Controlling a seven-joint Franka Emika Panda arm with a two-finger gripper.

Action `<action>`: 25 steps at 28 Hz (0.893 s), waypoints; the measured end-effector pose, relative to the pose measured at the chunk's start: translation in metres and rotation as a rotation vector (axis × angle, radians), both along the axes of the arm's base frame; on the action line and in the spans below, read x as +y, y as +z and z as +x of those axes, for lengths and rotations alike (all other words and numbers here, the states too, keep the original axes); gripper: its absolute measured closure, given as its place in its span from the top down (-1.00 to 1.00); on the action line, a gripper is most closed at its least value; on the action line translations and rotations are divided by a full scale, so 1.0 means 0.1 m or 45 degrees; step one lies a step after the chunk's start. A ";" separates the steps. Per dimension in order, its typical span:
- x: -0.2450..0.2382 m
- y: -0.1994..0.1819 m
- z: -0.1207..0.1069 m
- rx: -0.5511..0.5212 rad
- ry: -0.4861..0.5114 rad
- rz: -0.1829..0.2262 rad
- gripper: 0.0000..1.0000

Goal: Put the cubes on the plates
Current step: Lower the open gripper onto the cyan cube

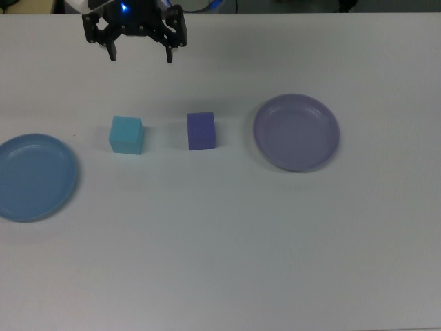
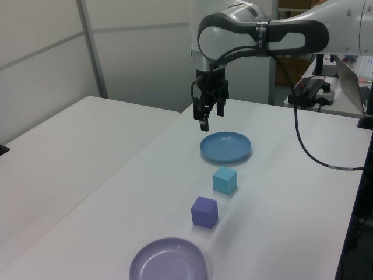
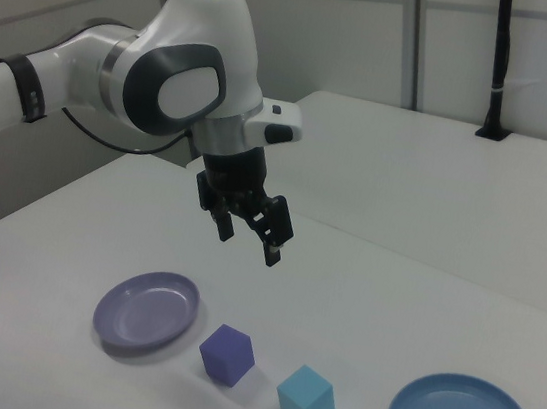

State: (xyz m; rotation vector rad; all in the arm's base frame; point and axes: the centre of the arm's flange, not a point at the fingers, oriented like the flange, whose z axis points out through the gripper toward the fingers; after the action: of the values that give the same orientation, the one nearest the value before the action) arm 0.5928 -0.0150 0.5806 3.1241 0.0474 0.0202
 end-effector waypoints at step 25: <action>-0.63 -1.71 0.30 0.161 -0.073 -0.016 1.00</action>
State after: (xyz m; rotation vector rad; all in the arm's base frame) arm 0.6227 -0.0778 0.4099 3.1083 -0.0403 -0.1778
